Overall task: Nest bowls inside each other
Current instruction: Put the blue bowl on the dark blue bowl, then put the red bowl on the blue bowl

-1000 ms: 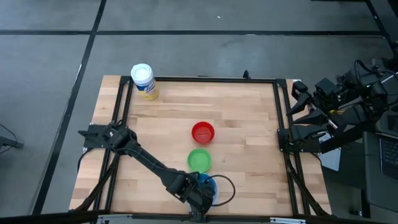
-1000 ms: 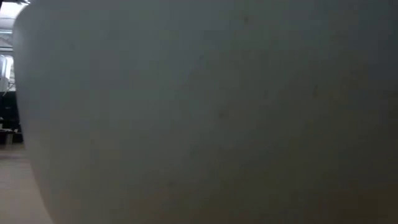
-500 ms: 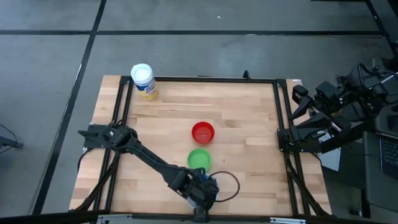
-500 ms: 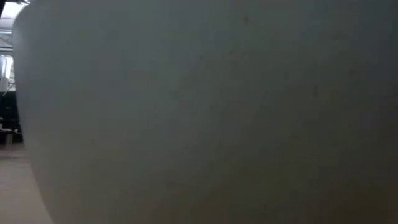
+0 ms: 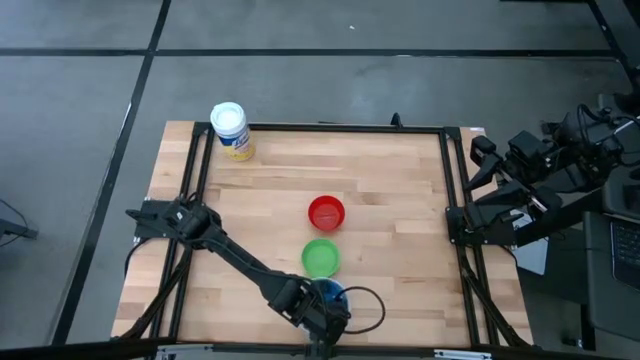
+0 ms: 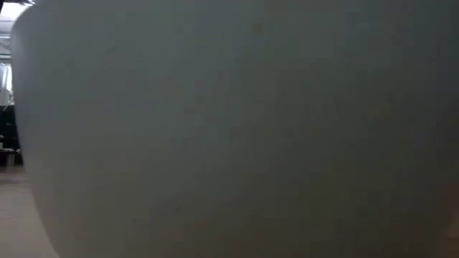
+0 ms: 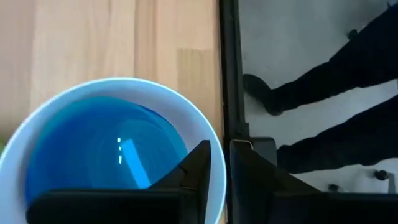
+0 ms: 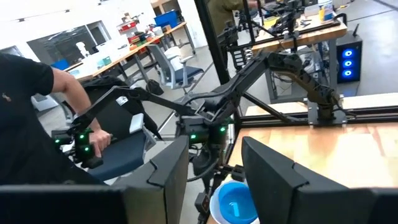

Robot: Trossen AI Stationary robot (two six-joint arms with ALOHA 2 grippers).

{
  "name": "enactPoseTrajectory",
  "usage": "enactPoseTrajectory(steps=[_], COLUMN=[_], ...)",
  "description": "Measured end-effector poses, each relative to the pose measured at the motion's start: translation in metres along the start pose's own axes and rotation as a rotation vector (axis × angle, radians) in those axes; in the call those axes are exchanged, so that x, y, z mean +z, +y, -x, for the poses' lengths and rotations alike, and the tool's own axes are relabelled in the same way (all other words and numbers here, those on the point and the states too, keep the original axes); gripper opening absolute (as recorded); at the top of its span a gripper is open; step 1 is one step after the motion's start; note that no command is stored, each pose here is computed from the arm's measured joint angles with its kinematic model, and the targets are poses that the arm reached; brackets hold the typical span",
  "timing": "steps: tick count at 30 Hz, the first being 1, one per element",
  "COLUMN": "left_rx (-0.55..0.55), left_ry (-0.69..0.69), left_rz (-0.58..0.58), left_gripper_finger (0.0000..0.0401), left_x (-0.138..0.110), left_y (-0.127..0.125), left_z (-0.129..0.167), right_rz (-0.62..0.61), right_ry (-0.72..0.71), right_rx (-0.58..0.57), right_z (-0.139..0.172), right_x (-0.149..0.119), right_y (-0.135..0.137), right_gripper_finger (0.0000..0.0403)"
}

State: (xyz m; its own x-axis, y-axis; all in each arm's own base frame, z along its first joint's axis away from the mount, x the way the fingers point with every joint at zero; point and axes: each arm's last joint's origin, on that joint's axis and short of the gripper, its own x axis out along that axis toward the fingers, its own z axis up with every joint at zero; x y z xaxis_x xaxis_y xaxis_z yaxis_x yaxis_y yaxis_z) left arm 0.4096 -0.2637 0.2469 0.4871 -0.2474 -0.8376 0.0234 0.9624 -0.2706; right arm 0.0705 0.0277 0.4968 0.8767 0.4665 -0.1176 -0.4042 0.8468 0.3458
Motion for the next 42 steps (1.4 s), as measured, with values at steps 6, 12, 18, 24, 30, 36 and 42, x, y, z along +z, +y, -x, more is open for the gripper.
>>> enactPoseTrajectory(steps=[6,12,18,24,30,36,42], left_rx=[-0.021,-0.042,-0.021,0.185,0.216,-0.057,-0.007], left_ry=[0.091,0.011,-0.013,-0.206,-0.065,0.139,0.255], left_rz=[-0.003,-0.024,-0.012,0.01,0.022,-0.189,-0.217], left_gripper_finger=[0.0056,0.0038,0.0017,0.0007,0.0034,0.0075,0.0083], left_x=[-0.014,-0.007,-0.004,0.023,0.053,0.06,0.057], left_y=[0.006,0.003,0.008,0.032,0.117,0.173,0.222], left_z=[-0.022,-0.02,-0.027,0.015,0.017,0.032,0.048], right_rz=[0.004,-0.001,-0.003,-0.004,0.004,-0.017,-0.014], right_ry=[-0.005,-0.006,-0.007,-0.003,0.004,0.005,0.004], right_rx=[-0.015,-0.018,-0.018,-0.011,-0.013,-0.014,-0.028], right_z=[0.0,0.0,0.0,0.0,-0.004,-0.004,-0.005], right_x=[0.0,0.0,0.0,0.0,0.0,0.0,0.001], right_y=[0.0,-0.001,-0.001,0.0,-0.001,-0.001,-0.002], right_gripper_finger=[0.0153,0.0153,0.0153,0.0153,0.0153,0.0153,0.0153])
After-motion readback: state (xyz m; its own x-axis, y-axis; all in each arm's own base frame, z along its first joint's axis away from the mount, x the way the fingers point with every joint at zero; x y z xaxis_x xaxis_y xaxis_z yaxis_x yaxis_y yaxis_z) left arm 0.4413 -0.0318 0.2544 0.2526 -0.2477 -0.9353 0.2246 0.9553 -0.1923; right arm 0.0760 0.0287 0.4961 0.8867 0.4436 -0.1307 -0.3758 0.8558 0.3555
